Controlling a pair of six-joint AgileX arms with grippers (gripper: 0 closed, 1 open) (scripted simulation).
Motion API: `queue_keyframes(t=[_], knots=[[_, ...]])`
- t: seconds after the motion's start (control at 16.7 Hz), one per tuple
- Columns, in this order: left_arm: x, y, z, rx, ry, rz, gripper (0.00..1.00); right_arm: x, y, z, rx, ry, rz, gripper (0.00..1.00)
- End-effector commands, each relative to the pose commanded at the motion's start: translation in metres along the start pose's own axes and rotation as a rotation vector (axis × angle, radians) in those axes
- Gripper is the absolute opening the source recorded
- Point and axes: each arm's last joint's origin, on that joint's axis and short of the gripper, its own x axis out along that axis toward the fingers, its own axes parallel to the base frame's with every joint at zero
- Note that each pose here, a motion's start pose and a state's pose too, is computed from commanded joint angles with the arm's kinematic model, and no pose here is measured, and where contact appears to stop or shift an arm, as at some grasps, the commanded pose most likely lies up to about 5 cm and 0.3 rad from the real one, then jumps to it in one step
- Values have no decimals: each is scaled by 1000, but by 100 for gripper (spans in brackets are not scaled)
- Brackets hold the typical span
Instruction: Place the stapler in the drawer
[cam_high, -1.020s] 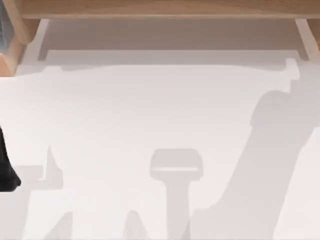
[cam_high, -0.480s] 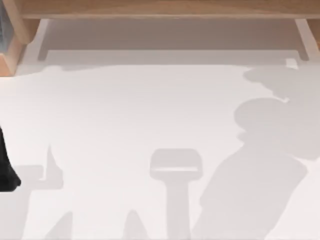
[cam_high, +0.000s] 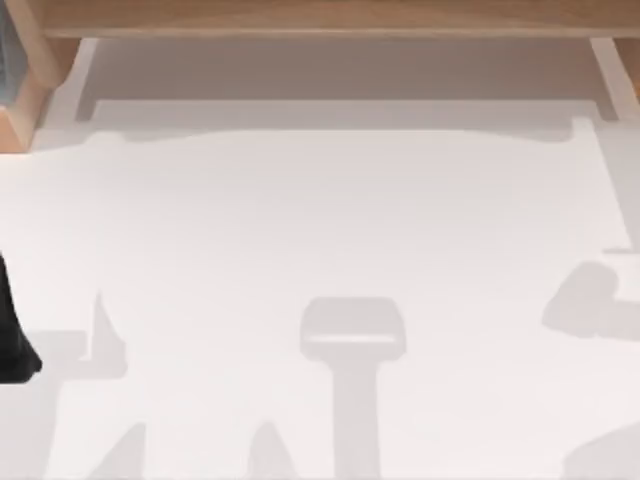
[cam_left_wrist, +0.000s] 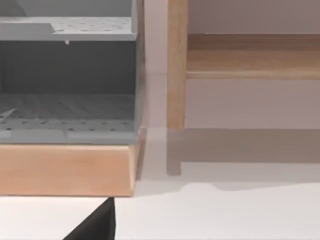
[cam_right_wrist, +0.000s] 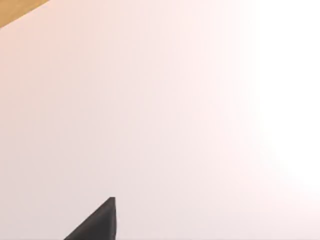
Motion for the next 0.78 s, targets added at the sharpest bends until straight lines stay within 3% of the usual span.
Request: queue_keyframes(t=[0.18, 0.36, 0.6, 0.78], knots=[[0, 0, 0, 0, 0, 0, 100, -43, 36, -41, -252, -26, -67, 100], [0, 0, 0, 0, 0, 0, 100, -86, 103, -70, -401, -45, -13, 100], [0, 0, 0, 0, 0, 0, 100, -136, 194, -68, -456, -136, 143, 100], [0, 0, 0, 0, 0, 0, 100, -155, 236, -49, -453, -245, 231, 100]])
